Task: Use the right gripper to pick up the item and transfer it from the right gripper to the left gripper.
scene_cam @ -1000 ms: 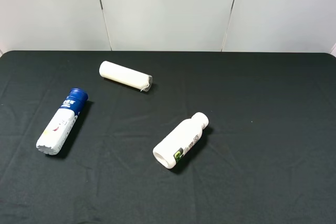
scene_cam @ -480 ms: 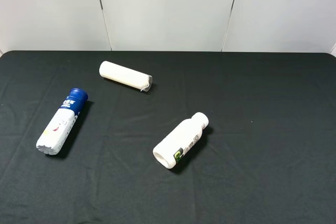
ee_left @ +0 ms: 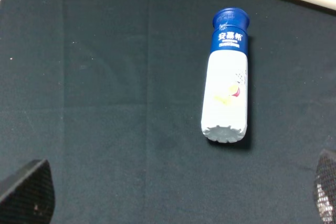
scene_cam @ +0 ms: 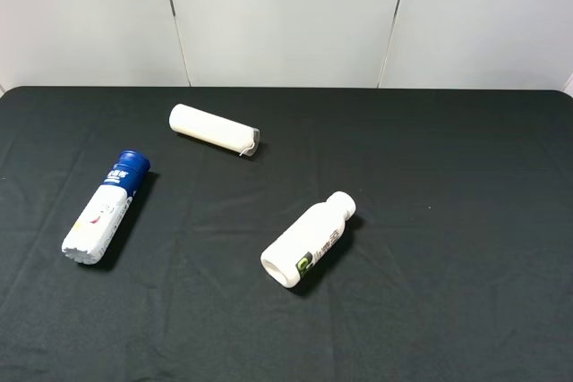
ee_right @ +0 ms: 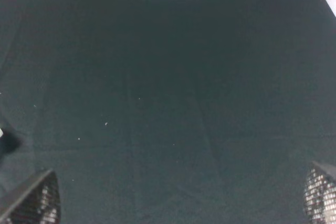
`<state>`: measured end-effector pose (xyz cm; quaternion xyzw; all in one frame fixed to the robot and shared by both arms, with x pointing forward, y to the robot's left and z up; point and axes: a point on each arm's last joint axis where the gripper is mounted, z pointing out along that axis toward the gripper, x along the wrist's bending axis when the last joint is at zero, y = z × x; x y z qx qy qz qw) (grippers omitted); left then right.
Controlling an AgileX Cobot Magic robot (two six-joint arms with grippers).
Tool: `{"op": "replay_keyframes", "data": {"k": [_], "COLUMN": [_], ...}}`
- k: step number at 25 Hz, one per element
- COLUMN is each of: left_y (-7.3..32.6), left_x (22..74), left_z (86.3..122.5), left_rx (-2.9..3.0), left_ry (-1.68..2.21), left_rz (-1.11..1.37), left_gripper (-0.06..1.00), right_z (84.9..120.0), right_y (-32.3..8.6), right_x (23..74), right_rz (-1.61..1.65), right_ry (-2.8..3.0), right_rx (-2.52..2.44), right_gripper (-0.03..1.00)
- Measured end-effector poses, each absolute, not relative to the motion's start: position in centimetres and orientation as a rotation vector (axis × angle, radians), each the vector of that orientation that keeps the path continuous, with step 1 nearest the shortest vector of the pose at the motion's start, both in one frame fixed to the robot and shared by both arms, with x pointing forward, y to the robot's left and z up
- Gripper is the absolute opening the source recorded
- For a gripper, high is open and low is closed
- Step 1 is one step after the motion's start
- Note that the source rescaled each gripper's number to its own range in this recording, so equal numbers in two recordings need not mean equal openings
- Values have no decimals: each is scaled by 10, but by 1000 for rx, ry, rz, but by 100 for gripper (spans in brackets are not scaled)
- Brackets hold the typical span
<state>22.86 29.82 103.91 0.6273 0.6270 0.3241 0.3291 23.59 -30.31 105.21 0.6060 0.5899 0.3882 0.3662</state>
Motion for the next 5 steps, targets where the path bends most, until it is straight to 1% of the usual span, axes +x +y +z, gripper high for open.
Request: {"op": "replay_keyframes", "data": {"k": [5], "left_y": [298], "left_x": [229], "left_z": [1039], "left_rx": [1641], "left_ry": [1641], "left_rz": [848], "left_gripper": [97], "right_z": [1052], "right_y": [-303], "right_x": [236], "right_rz": [998], "right_ry": [1516], "right_rx": [1557], "right_gripper": [100]}}
